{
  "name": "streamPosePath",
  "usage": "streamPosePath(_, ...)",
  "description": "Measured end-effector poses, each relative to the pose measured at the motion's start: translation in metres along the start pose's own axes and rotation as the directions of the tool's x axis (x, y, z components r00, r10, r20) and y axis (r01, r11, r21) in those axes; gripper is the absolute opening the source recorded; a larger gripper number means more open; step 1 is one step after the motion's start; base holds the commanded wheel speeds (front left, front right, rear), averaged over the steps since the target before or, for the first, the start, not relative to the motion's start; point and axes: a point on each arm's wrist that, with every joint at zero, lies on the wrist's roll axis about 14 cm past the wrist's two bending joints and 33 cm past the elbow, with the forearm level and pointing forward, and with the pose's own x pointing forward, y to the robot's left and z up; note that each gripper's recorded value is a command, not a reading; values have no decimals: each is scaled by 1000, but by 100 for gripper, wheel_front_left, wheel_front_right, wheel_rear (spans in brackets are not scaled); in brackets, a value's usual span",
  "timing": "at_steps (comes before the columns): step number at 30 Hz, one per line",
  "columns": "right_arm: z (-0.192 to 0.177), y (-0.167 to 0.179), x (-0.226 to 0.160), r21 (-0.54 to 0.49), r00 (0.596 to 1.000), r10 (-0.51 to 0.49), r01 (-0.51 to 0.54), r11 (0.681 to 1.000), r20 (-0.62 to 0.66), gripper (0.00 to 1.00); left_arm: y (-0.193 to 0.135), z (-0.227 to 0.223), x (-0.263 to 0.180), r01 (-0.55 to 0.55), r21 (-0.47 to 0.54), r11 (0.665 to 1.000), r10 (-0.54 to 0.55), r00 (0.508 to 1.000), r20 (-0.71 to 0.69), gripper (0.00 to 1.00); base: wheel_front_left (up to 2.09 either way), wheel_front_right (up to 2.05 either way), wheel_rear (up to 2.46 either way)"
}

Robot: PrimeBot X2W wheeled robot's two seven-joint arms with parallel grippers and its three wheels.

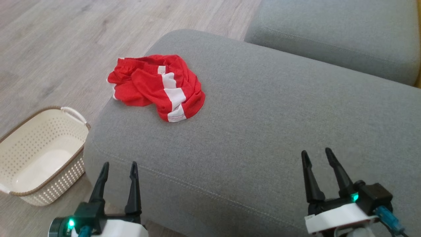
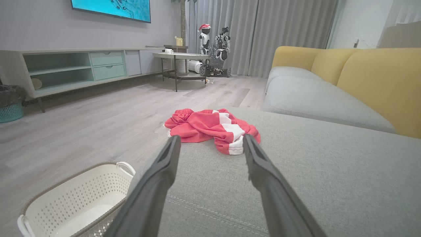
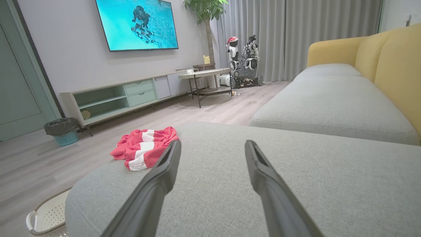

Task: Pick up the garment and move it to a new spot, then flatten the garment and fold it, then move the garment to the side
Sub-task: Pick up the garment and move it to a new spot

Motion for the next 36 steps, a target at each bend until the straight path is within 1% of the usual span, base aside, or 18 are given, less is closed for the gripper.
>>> streamPosePath(8, -16, 12, 6, 15, 998, 48, -47, 999, -45, 100, 12, 3, -1, -57, -6, 998, 57, 998, -2, 100, 0, 0, 0)
streamPosePath(12, -24, 10, 10, 17, 996, 65, -64, 998, -66, 100, 16, 4, 6, -64, 7, 998, 64, 998, -4, 100, 0, 0, 0)
streamPosePath(15, -34, 1, 11, 13, 994, 66, -65, 998, -92, 100, 15, 19, 31, -37, 28, 999, 35, 998, 47, 100, 0, 0, 0)
streamPosePath(19, -40, -15, 20, -2, 993, 61, -62, 998, -98, 100, 11, 48, 78, 10, 67, 998, -19, 991, 134, 100, 0, 0, 0)
streamPosePath(21, -42, -24, 26, -14, 993, 62, -64, 998, -98, 100, 13, 51, 102, 20, 89, 996, -33, 990, 137, 100, 0, 0, 0)
streamPosePath(23, -46, -35, 33, -33, 993, 62, -65, 997, -99, 100, 13, 41, 125, 44, 109, 993, -55, 993, 99, 100, 0, 0, 0)
streamPosePath(27, -52, -56, 48, -67, 993, 65, -71, 995, -94, 100, 9, 2, 169, 100, 124, 987, -94, 994, -56, 100, 0, 0, 0)
streamPosePath(31, -60, -81, 60, -86, 994, 50, -58, 995, -93, 100, 4, -9, 226, 120, 120, 985, -103, 985, -138, 100, 0, 0, 0)
streamPosePath(34, -66, -102, 66, -99, 996, 29, -37, 994, -88, 100, -6, -26, 262, 137, 105, 985, -110, 968, -226, 100, 0, 0, 0)
streamPosePath(36, -73, -115, 67, -104, 995, 12, -22, 994, -96, 100, -12, -51, 274, 149, 92, 985, -111, 939, -326, 100, 0, 0, 0)
